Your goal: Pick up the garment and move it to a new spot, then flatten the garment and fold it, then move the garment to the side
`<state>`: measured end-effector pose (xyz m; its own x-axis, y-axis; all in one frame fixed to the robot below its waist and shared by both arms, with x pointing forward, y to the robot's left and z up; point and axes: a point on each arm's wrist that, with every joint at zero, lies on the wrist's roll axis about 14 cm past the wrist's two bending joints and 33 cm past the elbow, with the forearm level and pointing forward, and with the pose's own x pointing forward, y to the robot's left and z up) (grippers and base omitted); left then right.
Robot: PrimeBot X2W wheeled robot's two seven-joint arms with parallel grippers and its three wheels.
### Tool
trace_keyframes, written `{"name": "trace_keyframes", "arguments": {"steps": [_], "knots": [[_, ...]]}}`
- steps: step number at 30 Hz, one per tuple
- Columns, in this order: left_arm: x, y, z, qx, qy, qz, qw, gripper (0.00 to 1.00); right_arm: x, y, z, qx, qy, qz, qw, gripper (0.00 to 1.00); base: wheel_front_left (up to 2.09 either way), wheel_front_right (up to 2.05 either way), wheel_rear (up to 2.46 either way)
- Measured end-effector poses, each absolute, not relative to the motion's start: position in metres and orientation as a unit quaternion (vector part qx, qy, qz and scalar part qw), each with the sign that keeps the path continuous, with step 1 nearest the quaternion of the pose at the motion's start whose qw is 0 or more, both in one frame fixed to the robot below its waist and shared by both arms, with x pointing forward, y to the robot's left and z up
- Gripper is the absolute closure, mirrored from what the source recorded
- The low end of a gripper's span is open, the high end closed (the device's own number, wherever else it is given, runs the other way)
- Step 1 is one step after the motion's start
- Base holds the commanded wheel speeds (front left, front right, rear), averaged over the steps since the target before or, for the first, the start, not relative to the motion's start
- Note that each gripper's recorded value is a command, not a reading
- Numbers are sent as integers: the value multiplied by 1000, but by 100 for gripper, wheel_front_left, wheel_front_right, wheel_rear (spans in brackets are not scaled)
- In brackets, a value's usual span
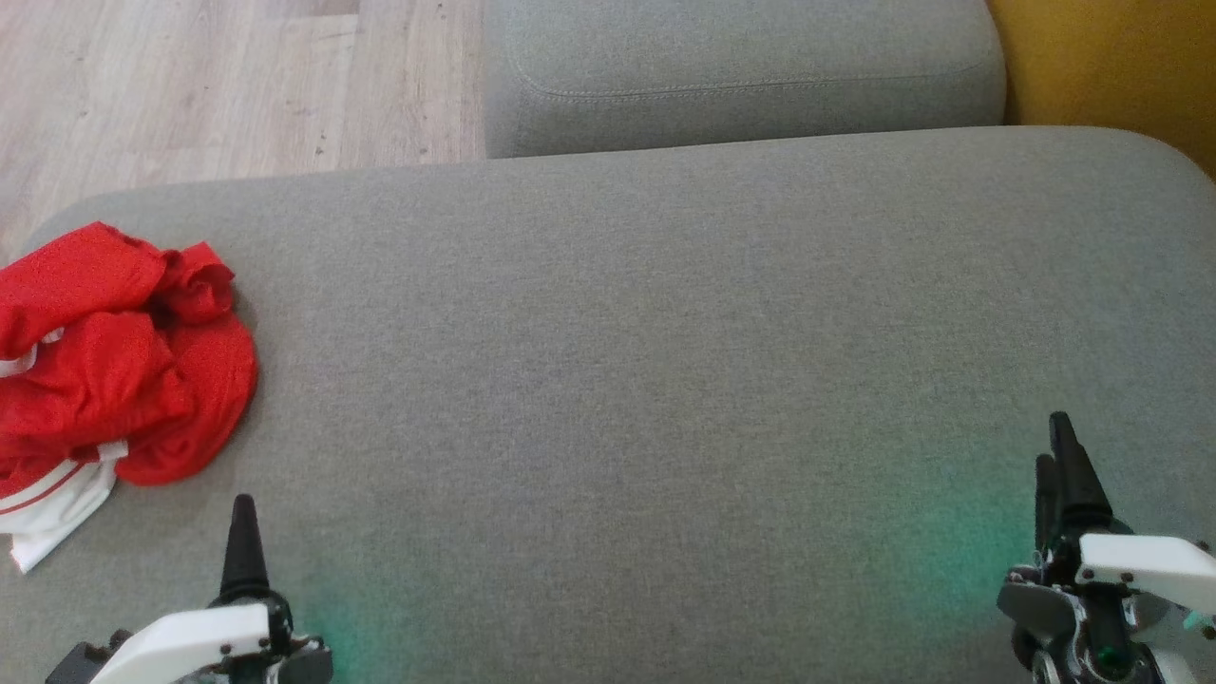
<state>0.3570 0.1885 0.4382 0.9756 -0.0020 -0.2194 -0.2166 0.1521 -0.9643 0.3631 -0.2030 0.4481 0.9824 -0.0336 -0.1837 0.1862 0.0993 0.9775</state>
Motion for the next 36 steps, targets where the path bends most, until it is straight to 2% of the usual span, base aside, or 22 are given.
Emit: {"name": "trace_keyframes", "arguments": {"steps": [18,36], "knots": [[362,187,443,-536,88,56,838,0,368,-198,451,551,67,-60,830,0,0,0,0],[363,188,443,-425,88,49,900,0,378,-188,457,446,68,-36,892,0,0,0,0]]}}
